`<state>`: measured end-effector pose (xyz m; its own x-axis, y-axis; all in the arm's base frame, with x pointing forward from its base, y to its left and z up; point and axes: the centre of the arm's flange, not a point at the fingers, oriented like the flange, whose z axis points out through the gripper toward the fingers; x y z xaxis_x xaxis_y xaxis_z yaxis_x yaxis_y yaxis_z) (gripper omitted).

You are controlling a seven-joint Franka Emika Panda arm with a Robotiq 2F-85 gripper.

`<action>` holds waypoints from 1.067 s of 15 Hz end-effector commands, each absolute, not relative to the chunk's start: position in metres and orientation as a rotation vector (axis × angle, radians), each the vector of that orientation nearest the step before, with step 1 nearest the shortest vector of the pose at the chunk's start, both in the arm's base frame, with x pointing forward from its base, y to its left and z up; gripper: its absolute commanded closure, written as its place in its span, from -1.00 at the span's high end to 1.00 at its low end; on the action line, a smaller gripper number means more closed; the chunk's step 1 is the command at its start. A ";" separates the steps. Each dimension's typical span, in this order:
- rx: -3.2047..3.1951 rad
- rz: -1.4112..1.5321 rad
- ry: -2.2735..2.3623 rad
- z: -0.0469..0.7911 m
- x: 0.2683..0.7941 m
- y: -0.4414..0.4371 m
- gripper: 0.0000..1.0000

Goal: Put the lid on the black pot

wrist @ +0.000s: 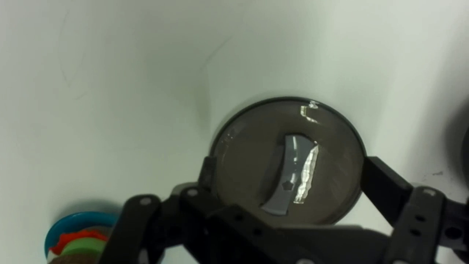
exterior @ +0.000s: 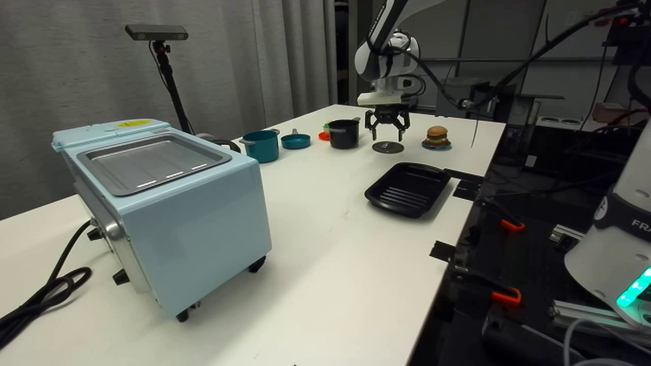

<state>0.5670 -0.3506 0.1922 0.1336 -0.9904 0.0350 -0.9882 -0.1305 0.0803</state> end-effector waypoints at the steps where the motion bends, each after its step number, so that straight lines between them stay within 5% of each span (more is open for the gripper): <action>1: 2.342 0.045 -2.023 0.196 0.573 -0.356 1.00; 16: 2.307 0.078 -2.008 0.186 0.571 -0.354 1.00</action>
<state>0.5706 -0.3544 0.1860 0.1383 -0.9861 0.0920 -0.9903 -0.1362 0.0287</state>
